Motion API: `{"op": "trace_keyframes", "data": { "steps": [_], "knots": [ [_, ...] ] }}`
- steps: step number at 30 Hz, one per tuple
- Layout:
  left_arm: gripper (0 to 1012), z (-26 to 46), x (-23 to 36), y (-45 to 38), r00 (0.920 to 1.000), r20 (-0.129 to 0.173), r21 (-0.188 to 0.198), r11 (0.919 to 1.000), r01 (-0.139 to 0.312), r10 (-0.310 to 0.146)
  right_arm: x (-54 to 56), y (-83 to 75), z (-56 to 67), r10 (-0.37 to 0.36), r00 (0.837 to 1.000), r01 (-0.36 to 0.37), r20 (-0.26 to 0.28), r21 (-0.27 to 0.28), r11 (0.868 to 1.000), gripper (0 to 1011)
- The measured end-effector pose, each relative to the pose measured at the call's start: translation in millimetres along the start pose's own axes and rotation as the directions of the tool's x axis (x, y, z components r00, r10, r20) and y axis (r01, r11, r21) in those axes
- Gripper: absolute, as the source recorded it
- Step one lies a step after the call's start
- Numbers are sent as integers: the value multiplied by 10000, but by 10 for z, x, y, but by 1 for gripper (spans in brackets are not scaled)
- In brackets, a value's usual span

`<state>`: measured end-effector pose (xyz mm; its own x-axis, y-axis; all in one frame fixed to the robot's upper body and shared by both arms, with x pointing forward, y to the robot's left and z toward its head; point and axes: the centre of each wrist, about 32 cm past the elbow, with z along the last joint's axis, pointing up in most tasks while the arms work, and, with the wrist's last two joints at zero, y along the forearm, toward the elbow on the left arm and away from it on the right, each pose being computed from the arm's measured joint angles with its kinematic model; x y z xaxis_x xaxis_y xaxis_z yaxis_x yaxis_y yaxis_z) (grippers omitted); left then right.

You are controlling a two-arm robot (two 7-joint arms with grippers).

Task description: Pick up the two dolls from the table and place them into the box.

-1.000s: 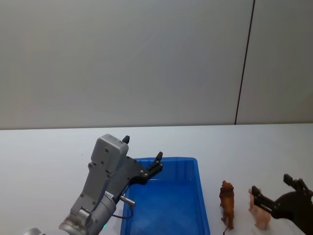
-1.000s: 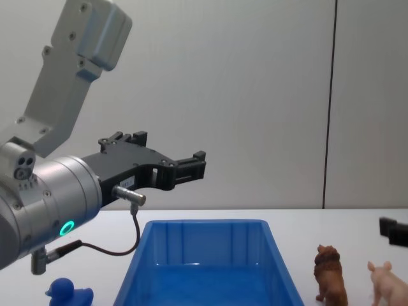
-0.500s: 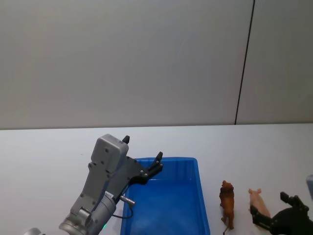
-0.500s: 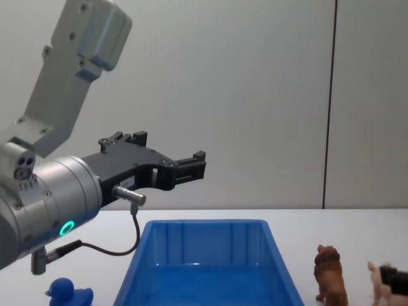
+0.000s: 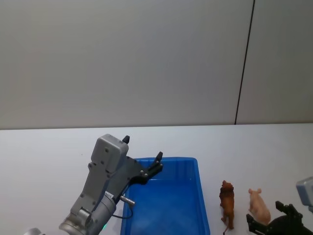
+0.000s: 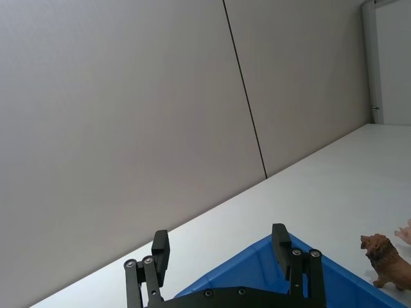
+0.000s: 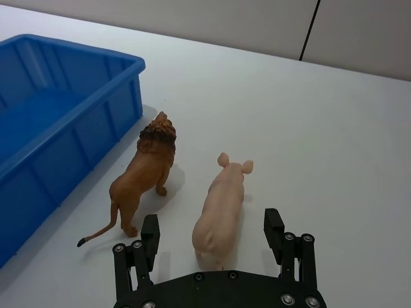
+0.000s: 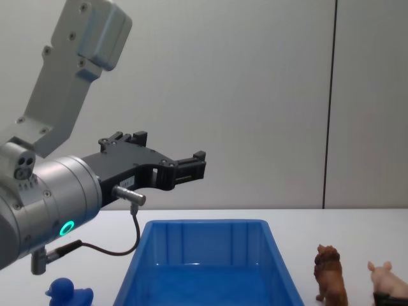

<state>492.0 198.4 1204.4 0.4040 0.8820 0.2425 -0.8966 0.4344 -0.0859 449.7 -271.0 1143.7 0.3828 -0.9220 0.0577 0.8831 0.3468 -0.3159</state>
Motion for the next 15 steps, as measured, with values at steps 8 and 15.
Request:
{"op": "trace_keyframes", "data": {
  "steps": [8,15],
  "knots": [
    [1001,0,0,0,10000,0,0,10000,0,0,4,49,-41,-20,9999,16,-144,-280,9996,960],
    [1001,0,0,0,10000,0,0,10000,-1,1,16,85,-68,-22,9994,6,-357,-463,9989,807]
  ]
}}
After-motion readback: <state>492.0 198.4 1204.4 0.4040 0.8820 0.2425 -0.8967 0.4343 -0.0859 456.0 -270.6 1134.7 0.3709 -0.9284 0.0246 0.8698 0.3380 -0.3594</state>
